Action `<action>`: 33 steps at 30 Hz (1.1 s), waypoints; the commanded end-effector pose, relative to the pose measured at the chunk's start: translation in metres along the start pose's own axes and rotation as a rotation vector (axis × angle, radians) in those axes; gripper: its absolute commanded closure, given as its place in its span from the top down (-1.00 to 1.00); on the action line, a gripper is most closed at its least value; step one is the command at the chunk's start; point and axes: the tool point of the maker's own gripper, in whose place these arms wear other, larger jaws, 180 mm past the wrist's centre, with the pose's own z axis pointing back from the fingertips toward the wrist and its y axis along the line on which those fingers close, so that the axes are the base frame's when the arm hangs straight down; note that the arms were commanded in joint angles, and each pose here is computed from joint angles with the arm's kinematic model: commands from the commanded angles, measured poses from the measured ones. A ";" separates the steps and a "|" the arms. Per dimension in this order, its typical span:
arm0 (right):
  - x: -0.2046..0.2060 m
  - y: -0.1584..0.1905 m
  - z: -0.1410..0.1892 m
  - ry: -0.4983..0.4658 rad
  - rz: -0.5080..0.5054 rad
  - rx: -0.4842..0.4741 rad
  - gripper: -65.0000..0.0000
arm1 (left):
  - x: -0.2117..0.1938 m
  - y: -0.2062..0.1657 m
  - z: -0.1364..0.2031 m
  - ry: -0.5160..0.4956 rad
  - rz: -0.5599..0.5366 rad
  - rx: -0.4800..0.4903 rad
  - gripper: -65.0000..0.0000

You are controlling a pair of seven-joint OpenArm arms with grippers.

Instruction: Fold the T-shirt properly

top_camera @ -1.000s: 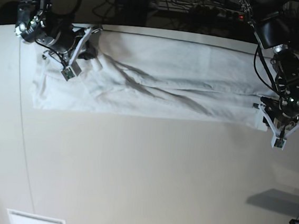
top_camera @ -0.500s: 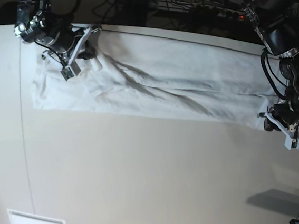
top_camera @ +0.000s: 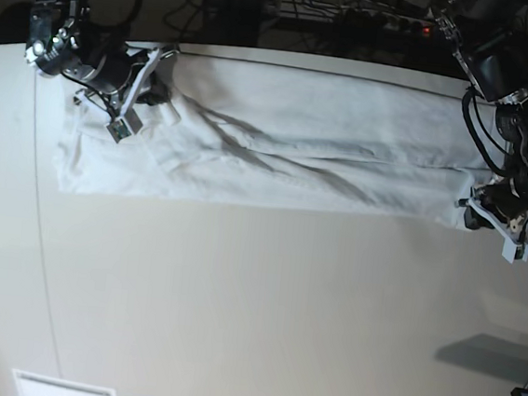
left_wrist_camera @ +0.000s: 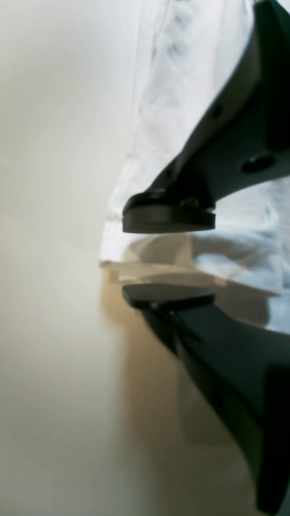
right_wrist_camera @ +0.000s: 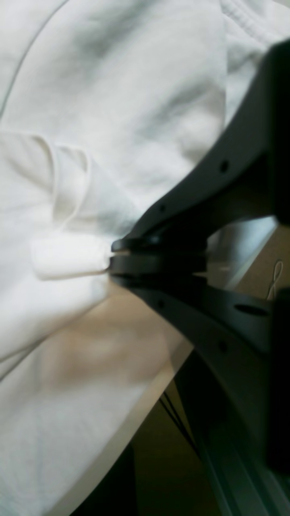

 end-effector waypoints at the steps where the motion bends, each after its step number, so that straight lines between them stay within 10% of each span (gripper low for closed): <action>1: 0.007 0.000 0.003 -0.028 0.009 0.002 -0.99 | 0.017 0.005 0.005 -0.047 -0.001 0.009 -0.35; 7: 0.007 0.000 0.003 -0.028 0.009 0.002 -0.99 | 0.012 0.006 0.002 -0.033 0.010 0.005 -0.41; 11: 0.011 -0.002 0.003 -0.036 0.013 -0.001 -0.99 | 0.013 0.006 0.002 -0.036 0.008 0.006 -1.00; 33: 0.016 -0.005 0.000 -0.041 0.010 -0.002 -0.99 | -0.007 -0.008 0.064 -0.005 -0.385 0.181 -1.00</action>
